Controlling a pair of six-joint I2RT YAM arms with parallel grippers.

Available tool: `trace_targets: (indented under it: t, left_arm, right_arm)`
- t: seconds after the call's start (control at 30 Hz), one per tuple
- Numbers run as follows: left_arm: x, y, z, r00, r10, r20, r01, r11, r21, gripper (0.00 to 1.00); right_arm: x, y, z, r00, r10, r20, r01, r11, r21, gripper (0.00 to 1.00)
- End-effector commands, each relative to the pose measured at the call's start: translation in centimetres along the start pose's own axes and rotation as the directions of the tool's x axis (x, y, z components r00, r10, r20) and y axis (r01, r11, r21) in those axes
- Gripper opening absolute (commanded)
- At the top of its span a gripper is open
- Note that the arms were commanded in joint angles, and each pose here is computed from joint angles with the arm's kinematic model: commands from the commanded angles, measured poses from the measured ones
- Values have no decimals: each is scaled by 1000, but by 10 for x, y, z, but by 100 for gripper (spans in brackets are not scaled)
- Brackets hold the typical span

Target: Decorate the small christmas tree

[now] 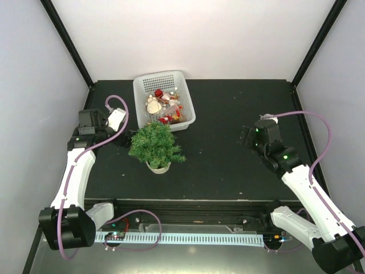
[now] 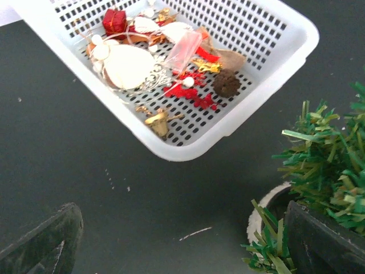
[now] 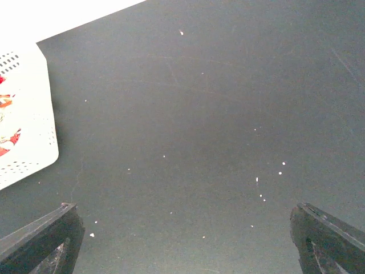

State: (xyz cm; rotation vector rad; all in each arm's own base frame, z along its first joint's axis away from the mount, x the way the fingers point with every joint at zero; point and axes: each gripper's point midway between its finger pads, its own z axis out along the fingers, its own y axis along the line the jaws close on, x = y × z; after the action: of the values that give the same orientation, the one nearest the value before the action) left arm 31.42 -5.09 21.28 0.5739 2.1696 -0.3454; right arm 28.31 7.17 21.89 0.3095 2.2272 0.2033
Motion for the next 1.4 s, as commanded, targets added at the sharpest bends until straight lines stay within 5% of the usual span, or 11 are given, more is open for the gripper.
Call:
trace_targets:
  t: [0.0, 0.37, 0.6, 0.93, 1.17, 1.37]
  left_arm:
    - [0, 15, -5, 1000, -1, 17, 2, 996, -90, 97]
    - [7, 21, -8, 1000, -12, 5, 12, 991, -130, 97]
    - [-28, 82, -64, 995, -35, 90, 63, 939, -339, 97]
    - [-65, 1, -102, 972, 78, 219, -83, 997, 11, 97]
    - [-9, -60, -51, 994, 85, 62, -102, 932, 348, 91]
    - [-4, -35, -30, 998, 56, 22, -59, 970, 236, 89]
  right_arm:
    - [3, 0, -2, 1000, 12, -4, -12, 1000, -11, 100]
    - [1, -2, -1, 1000, -5, 5, 5, 1000, 8, 100]
    - [-10, 4, -10, 999, -23, 30, 24, 999, -25, 100]
    - [-5, 23, -4, 1000, -23, 2, 23, 993, -117, 100]
    - [-8, 29, -6, 999, -38, -1, 37, 989, -142, 100]
    - [-7, 60, -10, 997, -75, -21, 66, 957, -282, 100]
